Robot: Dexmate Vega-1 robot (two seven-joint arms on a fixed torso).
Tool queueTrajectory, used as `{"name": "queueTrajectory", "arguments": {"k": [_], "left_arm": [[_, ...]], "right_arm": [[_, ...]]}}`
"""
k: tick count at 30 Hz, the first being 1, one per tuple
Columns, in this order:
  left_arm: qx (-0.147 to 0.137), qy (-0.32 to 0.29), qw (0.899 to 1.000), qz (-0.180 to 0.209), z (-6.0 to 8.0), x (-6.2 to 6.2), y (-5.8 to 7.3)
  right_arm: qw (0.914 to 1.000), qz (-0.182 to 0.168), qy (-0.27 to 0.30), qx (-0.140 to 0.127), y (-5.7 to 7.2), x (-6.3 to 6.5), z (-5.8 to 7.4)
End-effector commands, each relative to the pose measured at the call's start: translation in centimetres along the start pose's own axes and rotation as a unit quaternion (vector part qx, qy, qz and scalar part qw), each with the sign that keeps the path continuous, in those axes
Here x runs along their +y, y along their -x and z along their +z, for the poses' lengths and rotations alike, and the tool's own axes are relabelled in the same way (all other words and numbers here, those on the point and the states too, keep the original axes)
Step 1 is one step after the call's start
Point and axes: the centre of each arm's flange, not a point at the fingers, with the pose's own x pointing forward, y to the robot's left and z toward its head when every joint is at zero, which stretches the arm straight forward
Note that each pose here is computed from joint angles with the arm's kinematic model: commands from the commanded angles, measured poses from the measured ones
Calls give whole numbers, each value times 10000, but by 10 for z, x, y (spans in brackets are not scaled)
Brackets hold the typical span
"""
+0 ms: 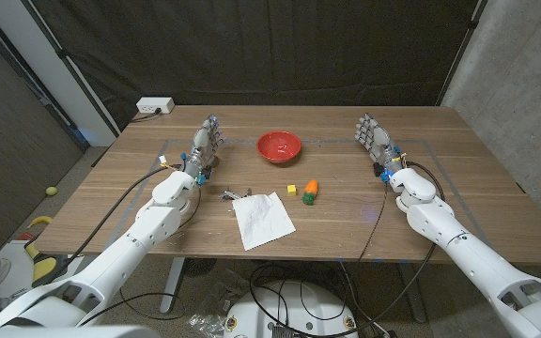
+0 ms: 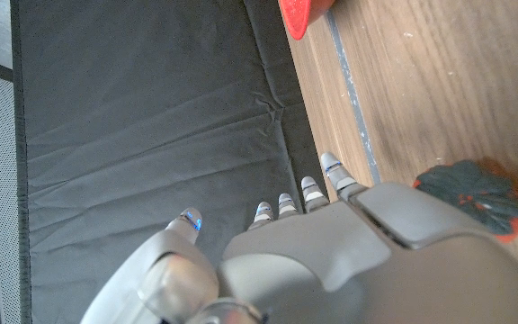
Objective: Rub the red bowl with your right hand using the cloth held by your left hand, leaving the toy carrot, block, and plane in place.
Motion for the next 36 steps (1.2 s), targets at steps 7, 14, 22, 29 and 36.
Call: {"name": "queueTrajectory", "arguments": {"k": [7,14,22,29,36], "left_arm": [[235,-200,9995,-23,2,2,-14],[449,-478,9976,-225,7,-1,-27],[596,-909,9926,-531,15,-5,-45],[678,-1285,9866,-739,23,-10,-58],[784,-1892,9755,-810,34,-14,-68]], "right_arm": [[9962,155,848,130,5,7,11],[9893,323,1417,134,9,17,19],[9764,441,2111,149,17,29,30],[9643,579,2581,115,22,43,41],[9573,678,2808,63,29,57,48]]}}
